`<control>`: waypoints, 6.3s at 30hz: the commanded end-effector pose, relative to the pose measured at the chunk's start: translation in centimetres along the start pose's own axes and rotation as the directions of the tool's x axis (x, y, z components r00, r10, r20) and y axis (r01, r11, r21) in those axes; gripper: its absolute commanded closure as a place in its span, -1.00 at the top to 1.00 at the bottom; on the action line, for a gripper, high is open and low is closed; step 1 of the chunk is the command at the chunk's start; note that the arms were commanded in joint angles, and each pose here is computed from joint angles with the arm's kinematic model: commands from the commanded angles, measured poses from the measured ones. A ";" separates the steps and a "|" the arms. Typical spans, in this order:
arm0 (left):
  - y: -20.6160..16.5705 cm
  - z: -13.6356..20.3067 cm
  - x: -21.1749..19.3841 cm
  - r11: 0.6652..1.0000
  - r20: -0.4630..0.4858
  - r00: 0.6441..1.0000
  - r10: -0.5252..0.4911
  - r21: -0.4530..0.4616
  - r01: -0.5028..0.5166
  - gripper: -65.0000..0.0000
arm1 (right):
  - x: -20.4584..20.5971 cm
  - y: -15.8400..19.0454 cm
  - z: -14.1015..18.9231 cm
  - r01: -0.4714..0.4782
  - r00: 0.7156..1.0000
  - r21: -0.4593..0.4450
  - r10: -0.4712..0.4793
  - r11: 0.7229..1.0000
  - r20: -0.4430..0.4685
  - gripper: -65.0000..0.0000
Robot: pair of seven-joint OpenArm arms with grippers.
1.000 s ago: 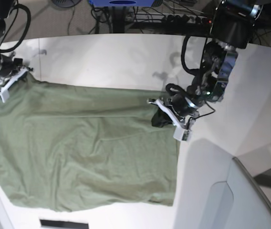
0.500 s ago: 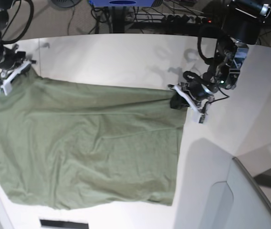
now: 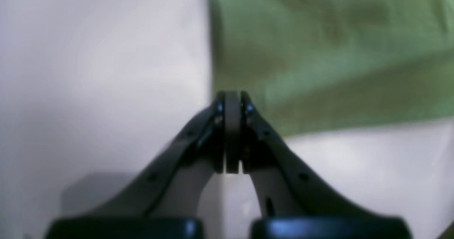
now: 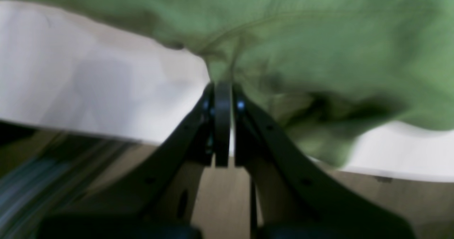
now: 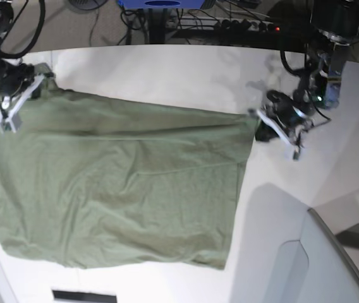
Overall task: Layout the t-shirt on the table in an organized manner, then fold the t-shirt properly
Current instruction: 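Release the shirt and move both grippers to new edge points, then grasp the shirt edge with both grippers and stretch it apart, then drag the shirt edge with the left gripper toward the right gripper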
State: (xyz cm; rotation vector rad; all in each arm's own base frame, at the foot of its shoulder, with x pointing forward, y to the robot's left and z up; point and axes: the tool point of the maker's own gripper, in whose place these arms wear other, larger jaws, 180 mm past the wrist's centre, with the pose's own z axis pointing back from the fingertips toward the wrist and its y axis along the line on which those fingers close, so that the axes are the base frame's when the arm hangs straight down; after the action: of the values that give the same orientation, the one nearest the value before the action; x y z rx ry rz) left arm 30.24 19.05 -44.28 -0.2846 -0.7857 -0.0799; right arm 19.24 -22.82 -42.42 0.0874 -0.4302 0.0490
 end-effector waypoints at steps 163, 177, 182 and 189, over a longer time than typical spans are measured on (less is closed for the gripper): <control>-3.9 -6.3 7.8 0.969 0.114 0.965 -0.234 0.105 0.223 -1.00 | 6.8 -7.2 -4.3 0.027 0.990 -0.020 -0.024 0.999 0.141 -0.82; -2.7 -10.8 8.7 0.981 0.084 0.980 -0.182 0.088 0.174 -1.00 | 7.2 -0.6 -5.5 -0.103 0.986 0.072 0.092 0.992 0.142 -0.82; -7.2 -10.0 5.6 0.969 0.091 0.965 -0.244 -0.009 0.246 -1.00 | 11.2 -2.5 -5.5 -0.100 0.969 0.054 0.085 0.994 0.233 -0.82; -8.6 -9.8 4.1 0.974 0.089 0.972 -0.219 -0.032 0.222 -1.00 | 17.2 -3.6 -7.1 -0.078 0.958 0.088 0.050 0.993 0.283 -0.82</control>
State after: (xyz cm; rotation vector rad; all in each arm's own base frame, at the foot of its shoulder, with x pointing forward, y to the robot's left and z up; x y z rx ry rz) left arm 36.87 8.21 -47.68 -0.2341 -0.8410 -0.2974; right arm 36.76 -24.08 -43.67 0.2006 -0.6593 0.1217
